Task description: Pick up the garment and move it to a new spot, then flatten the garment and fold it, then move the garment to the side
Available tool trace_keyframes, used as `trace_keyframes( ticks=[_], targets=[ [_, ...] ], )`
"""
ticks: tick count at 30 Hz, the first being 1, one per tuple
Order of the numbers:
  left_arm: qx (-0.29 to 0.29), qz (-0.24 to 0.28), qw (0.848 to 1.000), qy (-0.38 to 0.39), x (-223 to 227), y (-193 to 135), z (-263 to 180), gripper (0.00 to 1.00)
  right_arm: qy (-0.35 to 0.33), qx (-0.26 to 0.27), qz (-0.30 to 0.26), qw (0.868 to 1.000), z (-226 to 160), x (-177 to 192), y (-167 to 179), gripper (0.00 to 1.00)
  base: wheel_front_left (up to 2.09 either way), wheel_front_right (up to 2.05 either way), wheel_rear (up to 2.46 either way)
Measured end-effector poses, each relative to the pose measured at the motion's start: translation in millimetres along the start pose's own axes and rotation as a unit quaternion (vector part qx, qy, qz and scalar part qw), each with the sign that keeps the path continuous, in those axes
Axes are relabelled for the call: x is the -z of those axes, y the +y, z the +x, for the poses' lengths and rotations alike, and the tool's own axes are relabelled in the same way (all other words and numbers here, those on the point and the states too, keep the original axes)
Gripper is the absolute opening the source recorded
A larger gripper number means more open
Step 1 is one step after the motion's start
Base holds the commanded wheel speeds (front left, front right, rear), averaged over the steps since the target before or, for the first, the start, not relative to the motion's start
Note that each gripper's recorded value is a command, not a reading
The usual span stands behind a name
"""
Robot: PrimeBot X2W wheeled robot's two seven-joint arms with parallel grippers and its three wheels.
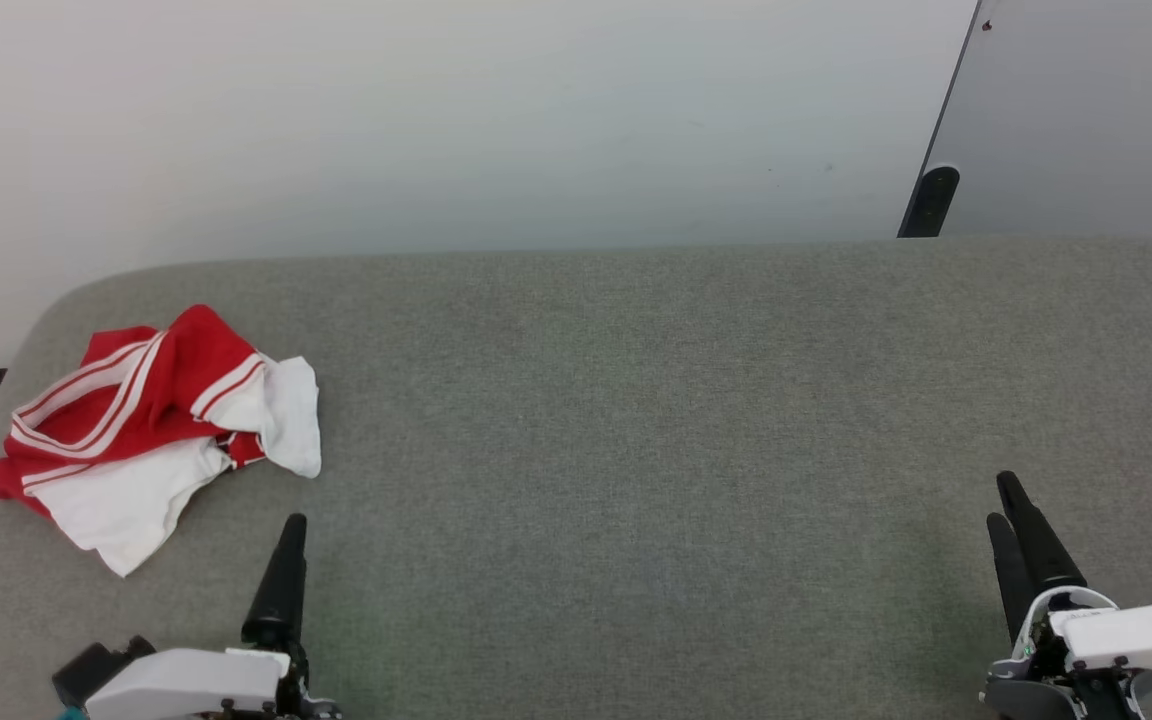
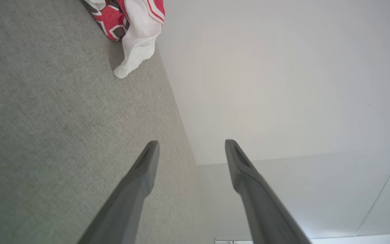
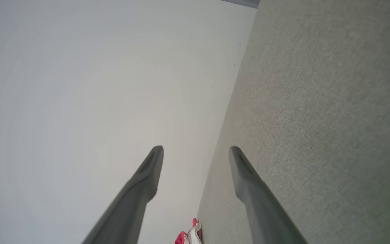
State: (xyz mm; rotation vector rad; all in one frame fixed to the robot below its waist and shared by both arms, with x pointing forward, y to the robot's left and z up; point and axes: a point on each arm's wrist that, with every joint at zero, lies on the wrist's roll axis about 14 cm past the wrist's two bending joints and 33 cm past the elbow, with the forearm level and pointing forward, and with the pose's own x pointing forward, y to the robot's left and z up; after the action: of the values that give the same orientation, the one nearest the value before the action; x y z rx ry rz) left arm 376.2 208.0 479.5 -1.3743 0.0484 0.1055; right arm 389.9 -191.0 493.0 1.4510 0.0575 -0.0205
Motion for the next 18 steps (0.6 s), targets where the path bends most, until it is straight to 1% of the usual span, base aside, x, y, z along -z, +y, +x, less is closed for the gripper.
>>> trace_keyframes(
  ticks=[8, 13, 18],
  targets=[
    [0.008, 0.091, 0.996, -0.011, -6, -7, 2, 1.00, 0.013, -0.006, -0.076, 0.997, 8, 6, 6, 1.00, 0.00, 0.00, 0.00],
    [0.008, 0.159, 0.987, -0.012, -7, -10, 2, 1.00, 0.020, -0.013, -0.125, 0.992, 13, 10, 10, 1.00, 0.00, 0.00, 0.00],
    [0.007, 0.217, 0.976, -0.013, -7, -10, 2, 1.00, 0.030, -0.020, -0.184, 0.982, 17, 14, 14, 1.00, 0.00, 0.00, 0.00]
  ],
)
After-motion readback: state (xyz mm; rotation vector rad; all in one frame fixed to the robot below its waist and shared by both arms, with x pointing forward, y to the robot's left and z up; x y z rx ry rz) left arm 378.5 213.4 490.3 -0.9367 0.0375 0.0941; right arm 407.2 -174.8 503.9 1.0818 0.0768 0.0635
